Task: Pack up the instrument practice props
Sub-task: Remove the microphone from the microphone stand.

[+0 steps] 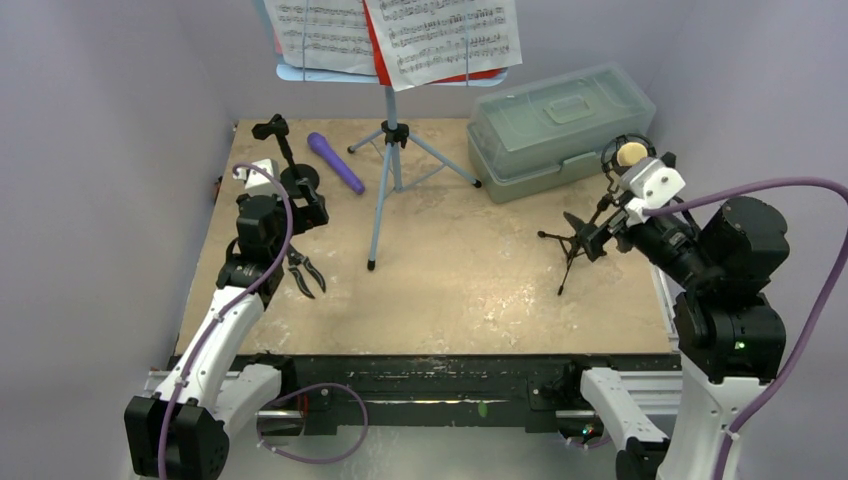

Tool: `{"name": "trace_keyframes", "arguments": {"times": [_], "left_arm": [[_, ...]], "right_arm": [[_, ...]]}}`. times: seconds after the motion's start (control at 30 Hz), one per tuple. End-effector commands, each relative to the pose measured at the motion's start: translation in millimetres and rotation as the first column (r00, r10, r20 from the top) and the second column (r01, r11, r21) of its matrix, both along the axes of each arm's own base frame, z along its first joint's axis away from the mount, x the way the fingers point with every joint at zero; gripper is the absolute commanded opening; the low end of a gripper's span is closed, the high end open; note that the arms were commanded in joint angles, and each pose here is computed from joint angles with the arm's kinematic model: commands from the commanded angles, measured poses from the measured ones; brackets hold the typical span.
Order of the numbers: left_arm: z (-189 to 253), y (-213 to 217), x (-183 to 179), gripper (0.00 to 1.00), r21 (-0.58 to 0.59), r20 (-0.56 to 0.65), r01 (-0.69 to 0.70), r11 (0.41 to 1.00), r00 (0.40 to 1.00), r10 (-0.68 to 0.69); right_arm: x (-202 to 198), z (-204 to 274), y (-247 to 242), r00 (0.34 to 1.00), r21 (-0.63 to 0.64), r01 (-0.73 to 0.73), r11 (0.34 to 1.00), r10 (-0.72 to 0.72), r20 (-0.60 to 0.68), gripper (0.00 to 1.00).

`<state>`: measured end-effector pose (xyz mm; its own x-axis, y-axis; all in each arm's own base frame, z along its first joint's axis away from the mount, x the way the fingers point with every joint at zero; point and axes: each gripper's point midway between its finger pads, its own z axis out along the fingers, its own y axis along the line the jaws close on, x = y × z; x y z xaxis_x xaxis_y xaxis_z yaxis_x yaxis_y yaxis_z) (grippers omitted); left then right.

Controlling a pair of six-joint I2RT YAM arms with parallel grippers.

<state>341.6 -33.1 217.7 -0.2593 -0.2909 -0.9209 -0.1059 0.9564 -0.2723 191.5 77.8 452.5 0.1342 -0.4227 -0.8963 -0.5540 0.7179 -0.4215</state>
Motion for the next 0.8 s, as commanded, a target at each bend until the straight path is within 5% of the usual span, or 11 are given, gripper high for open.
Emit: {"name": "trace_keyframes", "arguments": {"times": [0.0,0.3,0.77], "left_arm": [[24.5,-2.0,1.4,1.0,0.009,0.058,0.02,1.0,0.998,-0.02],[24.7,-2.1,1.5,1.0,0.012,0.058,0.022,1.0,0.998,-0.023],[26.5,-0.8,1.0,1.0,0.017,0.064,0.017,1.0,0.998,-0.018]], "right_arm": [[35.2,16.1,-43.6,0.954,0.105,0.296,0.949,-0.299,0.012,0.99],[77.3,1.8,-96.9,0.823,0.103,0.564,0.819,-0.568,0.006,0.99],[130.3,-36.5,-113.2,0.764,0.031,0.642,0.766,-0.636,-0.111,0.99]]}}
